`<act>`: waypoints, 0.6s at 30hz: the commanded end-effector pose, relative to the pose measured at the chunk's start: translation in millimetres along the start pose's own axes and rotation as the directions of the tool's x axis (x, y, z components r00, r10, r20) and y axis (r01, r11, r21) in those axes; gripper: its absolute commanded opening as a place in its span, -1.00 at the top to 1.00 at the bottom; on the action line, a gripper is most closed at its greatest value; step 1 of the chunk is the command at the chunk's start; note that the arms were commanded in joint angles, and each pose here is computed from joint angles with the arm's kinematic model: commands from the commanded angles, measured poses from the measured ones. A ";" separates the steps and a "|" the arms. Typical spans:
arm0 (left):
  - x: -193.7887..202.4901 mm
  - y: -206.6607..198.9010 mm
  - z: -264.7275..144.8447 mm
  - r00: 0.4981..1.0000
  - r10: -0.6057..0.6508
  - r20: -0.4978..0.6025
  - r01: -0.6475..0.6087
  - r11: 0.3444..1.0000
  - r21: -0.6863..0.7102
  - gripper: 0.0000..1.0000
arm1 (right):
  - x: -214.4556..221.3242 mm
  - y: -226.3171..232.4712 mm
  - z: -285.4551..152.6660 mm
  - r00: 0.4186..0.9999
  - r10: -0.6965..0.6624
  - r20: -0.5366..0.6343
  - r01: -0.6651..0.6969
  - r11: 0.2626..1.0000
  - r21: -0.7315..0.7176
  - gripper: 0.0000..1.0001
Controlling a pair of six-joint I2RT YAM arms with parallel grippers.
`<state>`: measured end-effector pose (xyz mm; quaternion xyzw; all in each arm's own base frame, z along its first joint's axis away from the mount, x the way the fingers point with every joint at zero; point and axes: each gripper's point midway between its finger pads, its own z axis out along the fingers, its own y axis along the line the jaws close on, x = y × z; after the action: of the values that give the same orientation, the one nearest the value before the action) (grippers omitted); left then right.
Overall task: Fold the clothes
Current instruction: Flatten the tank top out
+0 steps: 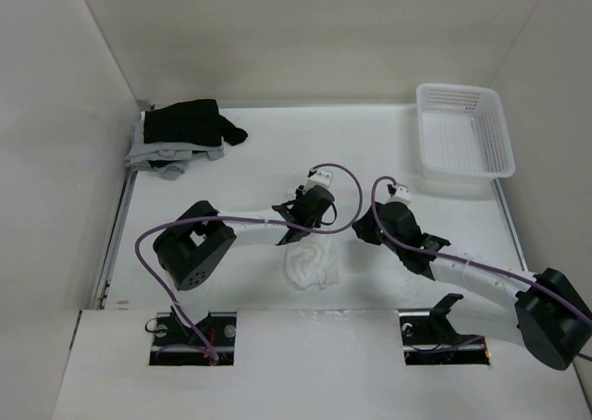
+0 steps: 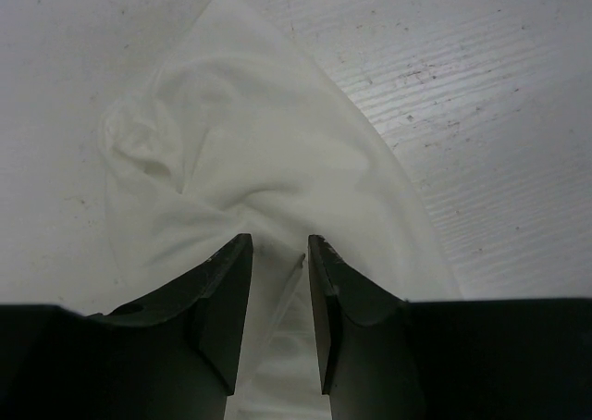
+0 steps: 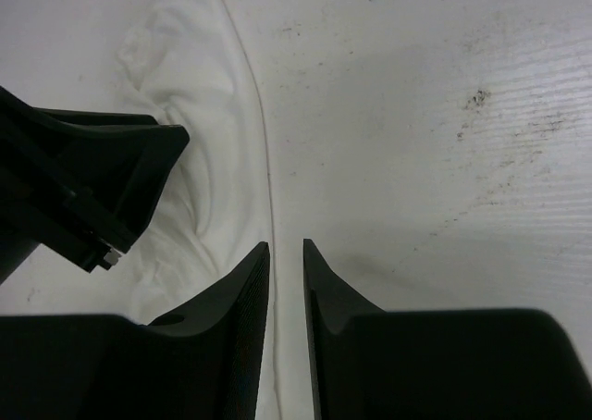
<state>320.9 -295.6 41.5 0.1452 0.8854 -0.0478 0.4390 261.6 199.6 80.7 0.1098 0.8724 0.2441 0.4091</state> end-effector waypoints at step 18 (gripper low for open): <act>-44.3 10.5 -22.1 0.991 -0.064 0.120 0.068 0.997 -0.031 0.85 | -8.1 10.9 1.4 0.999 0.035 0.028 -0.033 0.997 -0.066 0.40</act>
<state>325.9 -290.7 49.0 0.1410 0.8800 -0.0262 0.4528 261.1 198.8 83.3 0.1117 0.8654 0.2620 0.4123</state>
